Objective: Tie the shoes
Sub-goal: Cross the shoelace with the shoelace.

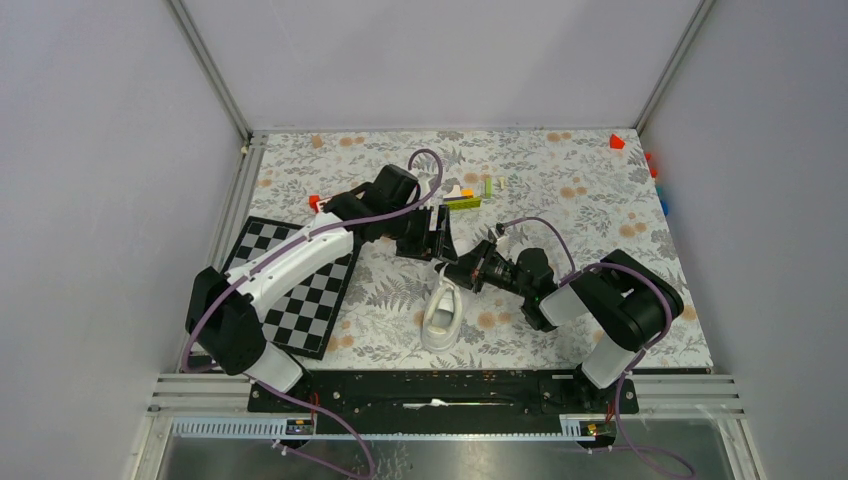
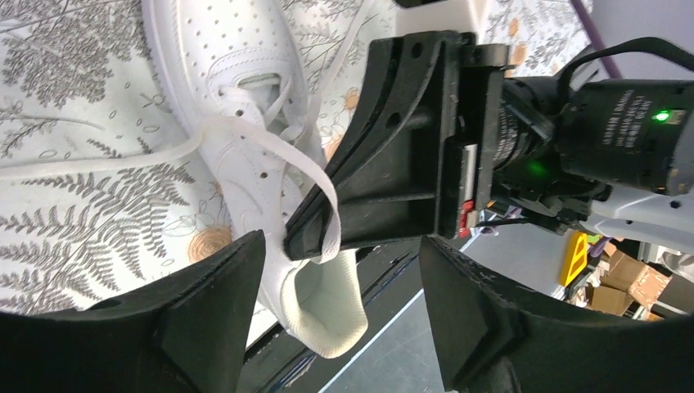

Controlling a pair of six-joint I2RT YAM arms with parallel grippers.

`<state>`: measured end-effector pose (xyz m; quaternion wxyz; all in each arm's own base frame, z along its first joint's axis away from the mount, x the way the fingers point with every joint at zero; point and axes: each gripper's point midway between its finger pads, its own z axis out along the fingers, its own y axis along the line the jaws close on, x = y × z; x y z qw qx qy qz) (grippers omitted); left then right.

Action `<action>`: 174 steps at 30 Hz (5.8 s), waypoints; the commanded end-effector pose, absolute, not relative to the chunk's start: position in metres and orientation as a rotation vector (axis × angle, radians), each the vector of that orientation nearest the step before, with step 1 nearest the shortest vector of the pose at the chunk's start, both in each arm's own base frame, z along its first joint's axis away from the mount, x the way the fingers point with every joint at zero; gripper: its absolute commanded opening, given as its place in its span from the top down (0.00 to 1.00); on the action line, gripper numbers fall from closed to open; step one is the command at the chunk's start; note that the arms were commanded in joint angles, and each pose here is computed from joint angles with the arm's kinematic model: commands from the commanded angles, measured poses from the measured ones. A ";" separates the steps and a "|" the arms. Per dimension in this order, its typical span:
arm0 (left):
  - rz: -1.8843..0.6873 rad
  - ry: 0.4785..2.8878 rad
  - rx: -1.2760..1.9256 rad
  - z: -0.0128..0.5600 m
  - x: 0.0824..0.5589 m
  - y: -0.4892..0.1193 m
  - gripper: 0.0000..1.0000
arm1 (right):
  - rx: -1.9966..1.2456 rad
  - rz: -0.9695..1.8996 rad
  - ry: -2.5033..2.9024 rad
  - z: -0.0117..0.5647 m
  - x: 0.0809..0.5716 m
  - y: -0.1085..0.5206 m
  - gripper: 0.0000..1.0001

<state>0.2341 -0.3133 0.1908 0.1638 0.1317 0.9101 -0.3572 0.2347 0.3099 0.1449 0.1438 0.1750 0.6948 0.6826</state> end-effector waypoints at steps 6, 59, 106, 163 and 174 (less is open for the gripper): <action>-0.861 2.525 0.375 0.208 0.242 -0.290 0.44 | 0.439 1.998 1.910 0.168 0.232 0.307 1.00; -1.459 2.365 0.255 0.169 0.230 -0.303 0.66 | 0.436 2.024 1.893 0.176 0.233 0.307 1.00; -1.525 2.283 0.231 0.178 0.230 -0.306 1.00 | 0.188 1.342 2.258 0.154 0.228 0.275 0.50; -1.531 2.330 0.258 0.165 0.205 -0.294 1.00 | 0.235 0.881 2.372 0.140 0.241 0.256 0.95; -1.554 2.271 0.300 0.183 0.213 -0.301 1.00 | 0.227 0.942 2.365 0.146 0.237 0.259 0.58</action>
